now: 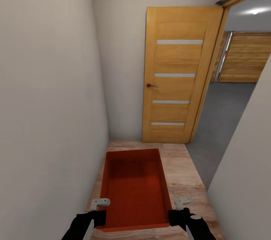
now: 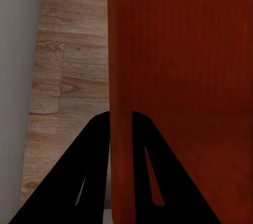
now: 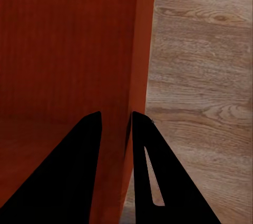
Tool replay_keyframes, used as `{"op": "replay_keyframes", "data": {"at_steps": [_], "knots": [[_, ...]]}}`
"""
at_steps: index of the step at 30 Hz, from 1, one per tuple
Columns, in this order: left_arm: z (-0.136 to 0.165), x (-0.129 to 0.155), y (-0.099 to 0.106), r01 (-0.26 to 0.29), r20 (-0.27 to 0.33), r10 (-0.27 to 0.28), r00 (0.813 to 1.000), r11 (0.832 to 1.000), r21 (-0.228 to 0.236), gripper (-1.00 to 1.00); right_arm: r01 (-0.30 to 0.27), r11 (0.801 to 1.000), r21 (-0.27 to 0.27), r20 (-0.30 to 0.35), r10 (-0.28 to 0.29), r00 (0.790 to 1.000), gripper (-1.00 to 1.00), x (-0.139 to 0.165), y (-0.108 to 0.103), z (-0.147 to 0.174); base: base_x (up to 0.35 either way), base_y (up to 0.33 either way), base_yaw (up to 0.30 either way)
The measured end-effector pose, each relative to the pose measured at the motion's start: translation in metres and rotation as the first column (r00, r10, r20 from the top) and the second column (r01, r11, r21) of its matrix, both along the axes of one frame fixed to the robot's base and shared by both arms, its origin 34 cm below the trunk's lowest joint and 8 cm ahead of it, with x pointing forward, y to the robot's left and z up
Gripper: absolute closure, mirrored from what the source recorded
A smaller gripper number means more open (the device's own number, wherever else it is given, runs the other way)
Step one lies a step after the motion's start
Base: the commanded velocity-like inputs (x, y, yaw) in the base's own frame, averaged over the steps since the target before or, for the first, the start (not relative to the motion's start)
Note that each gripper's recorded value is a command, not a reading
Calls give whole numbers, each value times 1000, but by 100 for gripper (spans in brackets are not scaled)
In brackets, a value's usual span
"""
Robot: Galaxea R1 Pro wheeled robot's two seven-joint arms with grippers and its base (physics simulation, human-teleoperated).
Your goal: Move the two storage containers from the living room to the garage. In the garage, place one container on the floor and stack the other container on top of it (either order is fine).
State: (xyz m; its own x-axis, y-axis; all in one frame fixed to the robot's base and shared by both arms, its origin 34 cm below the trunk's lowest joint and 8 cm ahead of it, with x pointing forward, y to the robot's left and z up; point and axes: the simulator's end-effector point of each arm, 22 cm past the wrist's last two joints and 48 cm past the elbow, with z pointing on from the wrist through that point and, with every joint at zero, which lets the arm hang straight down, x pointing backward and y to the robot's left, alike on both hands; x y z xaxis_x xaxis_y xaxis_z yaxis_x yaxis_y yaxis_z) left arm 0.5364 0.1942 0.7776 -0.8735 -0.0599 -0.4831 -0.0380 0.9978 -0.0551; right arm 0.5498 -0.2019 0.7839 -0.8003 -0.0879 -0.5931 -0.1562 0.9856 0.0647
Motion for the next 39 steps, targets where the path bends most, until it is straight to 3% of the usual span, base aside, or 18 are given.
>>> {"op": "replay_keyframes", "data": {"at_steps": [20, 29, 39], "knots": [[0, 0, 0, 0, 1, 0, 1000, 1000, 0, 100, 0, 1000, 0, 1, 0, 1000, 100, 0, 0, 0, 325, 0, -22], [1, 1, 0, 0, 3, 0, 1000, 1000, 0, 100, 1, 1000, 0, 3, -1, 1000, 100, 1, 0, 1, 326, 0, -184], [1, 1, 0, 0, 3, 0, 1000, 1000, 0, 100, 1, 1000, 1, 3, -1, 1000, 100, 1, 0, 1, 325, 0, -17]]}}
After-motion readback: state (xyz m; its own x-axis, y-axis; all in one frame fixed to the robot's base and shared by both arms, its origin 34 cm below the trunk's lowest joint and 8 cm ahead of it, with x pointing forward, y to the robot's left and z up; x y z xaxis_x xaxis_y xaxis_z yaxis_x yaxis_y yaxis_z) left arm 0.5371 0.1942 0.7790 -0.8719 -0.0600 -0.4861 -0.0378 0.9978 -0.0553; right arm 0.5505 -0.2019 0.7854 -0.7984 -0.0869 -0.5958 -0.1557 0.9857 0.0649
